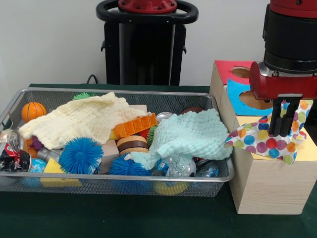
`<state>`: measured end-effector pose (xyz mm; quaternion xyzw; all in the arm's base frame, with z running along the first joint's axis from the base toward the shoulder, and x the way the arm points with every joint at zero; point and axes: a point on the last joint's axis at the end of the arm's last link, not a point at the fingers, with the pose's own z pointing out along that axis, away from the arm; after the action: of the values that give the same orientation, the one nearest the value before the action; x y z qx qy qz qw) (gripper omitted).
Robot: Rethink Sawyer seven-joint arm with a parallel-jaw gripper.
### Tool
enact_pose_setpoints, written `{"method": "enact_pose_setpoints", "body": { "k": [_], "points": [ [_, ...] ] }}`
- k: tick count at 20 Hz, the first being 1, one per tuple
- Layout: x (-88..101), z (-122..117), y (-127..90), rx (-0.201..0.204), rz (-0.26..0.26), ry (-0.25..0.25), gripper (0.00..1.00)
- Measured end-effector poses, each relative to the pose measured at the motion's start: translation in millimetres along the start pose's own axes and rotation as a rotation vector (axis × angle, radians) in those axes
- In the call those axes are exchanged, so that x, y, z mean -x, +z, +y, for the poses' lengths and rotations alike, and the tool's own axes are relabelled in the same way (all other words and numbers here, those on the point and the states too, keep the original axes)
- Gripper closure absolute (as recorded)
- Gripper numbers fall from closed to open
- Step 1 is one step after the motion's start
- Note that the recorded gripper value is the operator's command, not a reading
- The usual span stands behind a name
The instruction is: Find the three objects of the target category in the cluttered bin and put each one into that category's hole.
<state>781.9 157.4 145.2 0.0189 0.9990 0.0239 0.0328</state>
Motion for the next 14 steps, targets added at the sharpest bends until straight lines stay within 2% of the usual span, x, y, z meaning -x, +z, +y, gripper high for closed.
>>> {"method": "enact_pose_setpoints", "body": {
  "k": [14],
  "points": [
    [-1.0, 1.3, -0.3, 0.009, 0.009, 0.007, 1.00]
  ]
}}
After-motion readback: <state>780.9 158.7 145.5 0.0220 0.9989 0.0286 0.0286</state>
